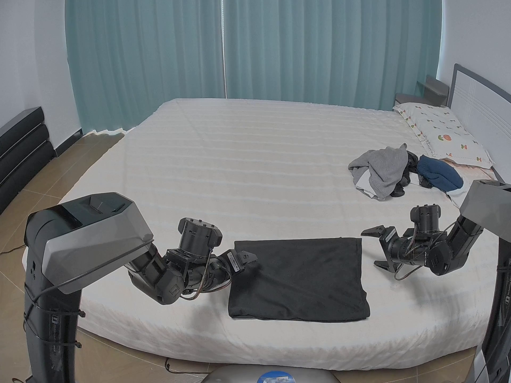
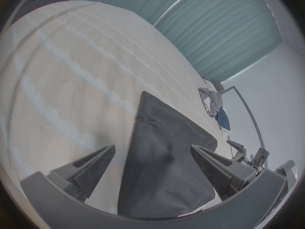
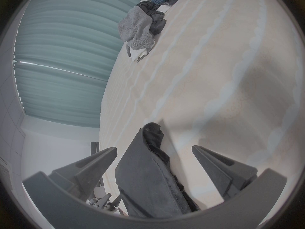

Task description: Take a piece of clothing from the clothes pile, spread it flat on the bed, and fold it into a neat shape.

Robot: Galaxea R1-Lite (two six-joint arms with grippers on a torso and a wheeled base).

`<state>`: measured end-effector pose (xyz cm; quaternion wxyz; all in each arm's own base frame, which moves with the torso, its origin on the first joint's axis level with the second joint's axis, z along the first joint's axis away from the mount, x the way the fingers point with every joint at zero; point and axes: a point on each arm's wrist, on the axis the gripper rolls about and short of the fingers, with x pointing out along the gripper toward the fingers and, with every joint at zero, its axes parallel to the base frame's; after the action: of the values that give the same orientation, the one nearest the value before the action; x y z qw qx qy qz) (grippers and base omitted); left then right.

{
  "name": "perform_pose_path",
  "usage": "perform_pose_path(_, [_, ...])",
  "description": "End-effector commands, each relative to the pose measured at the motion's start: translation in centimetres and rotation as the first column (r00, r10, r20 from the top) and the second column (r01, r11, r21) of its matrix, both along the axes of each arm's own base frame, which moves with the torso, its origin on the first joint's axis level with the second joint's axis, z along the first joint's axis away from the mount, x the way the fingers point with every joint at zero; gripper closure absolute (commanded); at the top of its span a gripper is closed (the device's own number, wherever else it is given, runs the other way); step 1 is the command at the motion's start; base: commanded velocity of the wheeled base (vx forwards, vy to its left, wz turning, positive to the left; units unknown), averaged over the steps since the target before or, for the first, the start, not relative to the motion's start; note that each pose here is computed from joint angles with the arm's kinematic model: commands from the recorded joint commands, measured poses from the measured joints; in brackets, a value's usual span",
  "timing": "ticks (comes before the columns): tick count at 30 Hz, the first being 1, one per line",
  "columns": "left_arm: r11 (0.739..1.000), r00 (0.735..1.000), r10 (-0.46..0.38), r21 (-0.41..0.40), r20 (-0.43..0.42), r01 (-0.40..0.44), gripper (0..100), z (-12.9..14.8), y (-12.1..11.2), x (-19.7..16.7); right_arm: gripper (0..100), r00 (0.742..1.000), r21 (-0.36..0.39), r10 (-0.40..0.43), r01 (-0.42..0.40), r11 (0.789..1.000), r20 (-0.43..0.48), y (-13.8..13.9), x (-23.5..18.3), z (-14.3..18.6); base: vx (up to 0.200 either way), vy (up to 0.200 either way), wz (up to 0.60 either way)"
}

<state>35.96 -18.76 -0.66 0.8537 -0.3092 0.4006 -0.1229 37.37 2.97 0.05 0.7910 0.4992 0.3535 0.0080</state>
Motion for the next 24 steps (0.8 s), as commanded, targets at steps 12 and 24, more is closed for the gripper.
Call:
perform_pose_path(12, [0.999,0.999,-0.037,0.025,0.015,0.036,0,-1.8,-1.5,0.8,0,1.000,0.003,0.010,-0.010,1.000,0.002,0.3,0.1,0.0,0.000,0.000,0.00])
perform_pose_path(24, [0.999,1.000,-0.011,0.041,0.021,0.010,100,-1.9,-1.5,0.8,0,1.000,0.004,0.010,-0.010,1.000,-0.001,0.3,0.0,0.0,0.000,0.000,0.00])
